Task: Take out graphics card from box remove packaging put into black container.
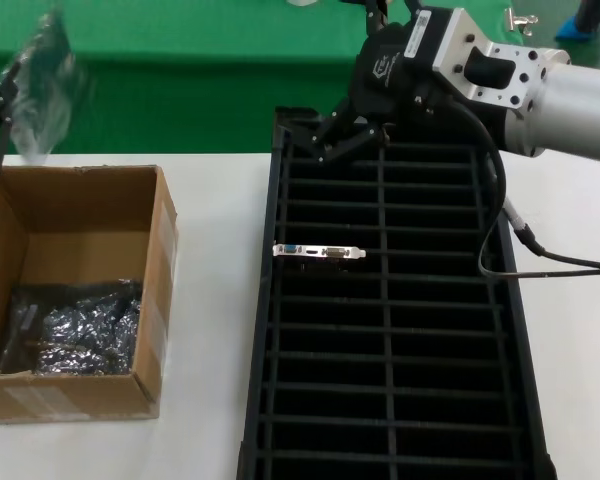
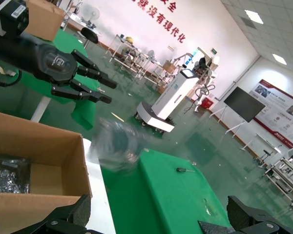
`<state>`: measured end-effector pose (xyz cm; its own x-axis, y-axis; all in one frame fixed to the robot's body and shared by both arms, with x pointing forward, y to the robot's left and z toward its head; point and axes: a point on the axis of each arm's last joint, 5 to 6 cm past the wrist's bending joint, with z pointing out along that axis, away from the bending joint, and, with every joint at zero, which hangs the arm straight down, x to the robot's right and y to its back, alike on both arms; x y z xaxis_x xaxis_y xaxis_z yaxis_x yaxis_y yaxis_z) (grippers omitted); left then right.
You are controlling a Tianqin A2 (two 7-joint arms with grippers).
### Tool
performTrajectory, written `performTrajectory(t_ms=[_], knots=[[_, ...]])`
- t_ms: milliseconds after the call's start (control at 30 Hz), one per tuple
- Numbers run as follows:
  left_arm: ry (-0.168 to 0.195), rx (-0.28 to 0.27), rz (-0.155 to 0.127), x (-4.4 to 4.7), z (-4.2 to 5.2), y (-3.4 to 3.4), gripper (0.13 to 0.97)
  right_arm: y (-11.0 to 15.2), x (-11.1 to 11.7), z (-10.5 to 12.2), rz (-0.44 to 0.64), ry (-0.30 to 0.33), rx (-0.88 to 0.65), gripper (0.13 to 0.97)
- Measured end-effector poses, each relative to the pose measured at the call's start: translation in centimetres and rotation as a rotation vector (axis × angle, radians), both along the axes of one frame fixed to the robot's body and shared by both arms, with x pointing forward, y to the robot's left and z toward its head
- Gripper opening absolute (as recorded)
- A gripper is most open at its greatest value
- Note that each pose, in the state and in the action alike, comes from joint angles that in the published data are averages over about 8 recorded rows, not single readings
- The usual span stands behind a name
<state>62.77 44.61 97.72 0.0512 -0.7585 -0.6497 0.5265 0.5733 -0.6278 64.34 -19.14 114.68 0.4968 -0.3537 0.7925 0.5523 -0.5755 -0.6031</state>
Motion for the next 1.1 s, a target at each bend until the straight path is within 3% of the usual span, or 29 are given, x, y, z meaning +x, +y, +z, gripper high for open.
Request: performTrajectory(t_ms=[267, 367, 500, 767, 1100], knots=[[-0.003, -0.097, -0.068, -0.53, 1.10, -2.76, 0.404, 0.0, 0.0, 0.0, 0.000, 0.000, 0.000, 0.966], [-0.002, -0.123, -0.083, -0.55, 1.31, -3.38, 0.470, 0.0, 0.0, 0.0, 0.000, 0.000, 0.000, 0.966], [-0.002, -0.129, -0.087, -0.55, 1.36, -3.53, 0.470, 0.0, 0.0, 0.0, 0.000, 0.000, 0.000, 0.966], [-0.002, -0.129, -0.088, -0.55, 1.37, -3.55, 0.687, 0.0, 0.0, 0.0, 0.000, 0.000, 0.000, 0.966], [-0.002, -0.129, -0.088, -0.55, 1.37, -3.55, 0.846, 0.0, 0.0, 0.0, 0.000, 0.000, 0.000, 0.966]])
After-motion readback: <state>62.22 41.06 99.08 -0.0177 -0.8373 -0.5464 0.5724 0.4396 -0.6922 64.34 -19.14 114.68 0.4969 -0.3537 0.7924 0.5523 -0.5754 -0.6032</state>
